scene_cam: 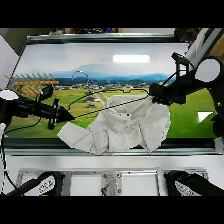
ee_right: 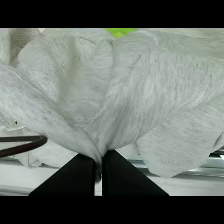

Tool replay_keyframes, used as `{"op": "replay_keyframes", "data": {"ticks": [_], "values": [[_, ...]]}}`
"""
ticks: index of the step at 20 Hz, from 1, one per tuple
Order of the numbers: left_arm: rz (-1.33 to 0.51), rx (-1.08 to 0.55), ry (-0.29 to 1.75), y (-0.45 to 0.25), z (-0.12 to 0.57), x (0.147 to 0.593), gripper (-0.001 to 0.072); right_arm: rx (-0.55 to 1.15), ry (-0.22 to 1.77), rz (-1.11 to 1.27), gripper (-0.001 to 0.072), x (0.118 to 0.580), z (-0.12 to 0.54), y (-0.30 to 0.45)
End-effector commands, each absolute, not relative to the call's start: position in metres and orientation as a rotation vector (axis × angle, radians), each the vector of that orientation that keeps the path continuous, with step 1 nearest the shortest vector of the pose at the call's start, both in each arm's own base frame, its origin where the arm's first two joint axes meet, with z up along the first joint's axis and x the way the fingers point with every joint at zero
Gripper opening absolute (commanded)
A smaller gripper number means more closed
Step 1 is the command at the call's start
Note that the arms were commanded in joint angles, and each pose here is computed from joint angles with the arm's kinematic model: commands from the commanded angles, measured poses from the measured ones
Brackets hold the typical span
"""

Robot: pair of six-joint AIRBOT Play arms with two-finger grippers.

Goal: Fold the clothes and pants, and hang the long-sleeved shirts on hangers.

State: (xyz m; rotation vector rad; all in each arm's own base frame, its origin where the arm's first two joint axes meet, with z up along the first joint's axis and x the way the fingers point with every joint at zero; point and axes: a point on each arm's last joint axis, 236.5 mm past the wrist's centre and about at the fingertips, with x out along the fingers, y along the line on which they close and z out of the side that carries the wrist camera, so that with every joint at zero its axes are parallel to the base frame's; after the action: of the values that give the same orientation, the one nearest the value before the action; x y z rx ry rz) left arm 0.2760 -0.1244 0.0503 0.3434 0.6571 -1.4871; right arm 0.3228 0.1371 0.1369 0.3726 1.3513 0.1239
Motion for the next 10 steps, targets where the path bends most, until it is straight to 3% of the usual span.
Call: {"op": "replay_keyframes", "data": {"ticks": [1,10], "values": [[-1.503,0.347,0.673,-0.136,0.034,0.274,0.0010,0.363,1.400,0.141,0.0024,0.311,0.138,0.134],[-1.529,0.398,0.683,-0.173,0.000,0.288,0.0010,0.333,1.370,0.182,0.0024,0.309,0.160,0.135]]}}
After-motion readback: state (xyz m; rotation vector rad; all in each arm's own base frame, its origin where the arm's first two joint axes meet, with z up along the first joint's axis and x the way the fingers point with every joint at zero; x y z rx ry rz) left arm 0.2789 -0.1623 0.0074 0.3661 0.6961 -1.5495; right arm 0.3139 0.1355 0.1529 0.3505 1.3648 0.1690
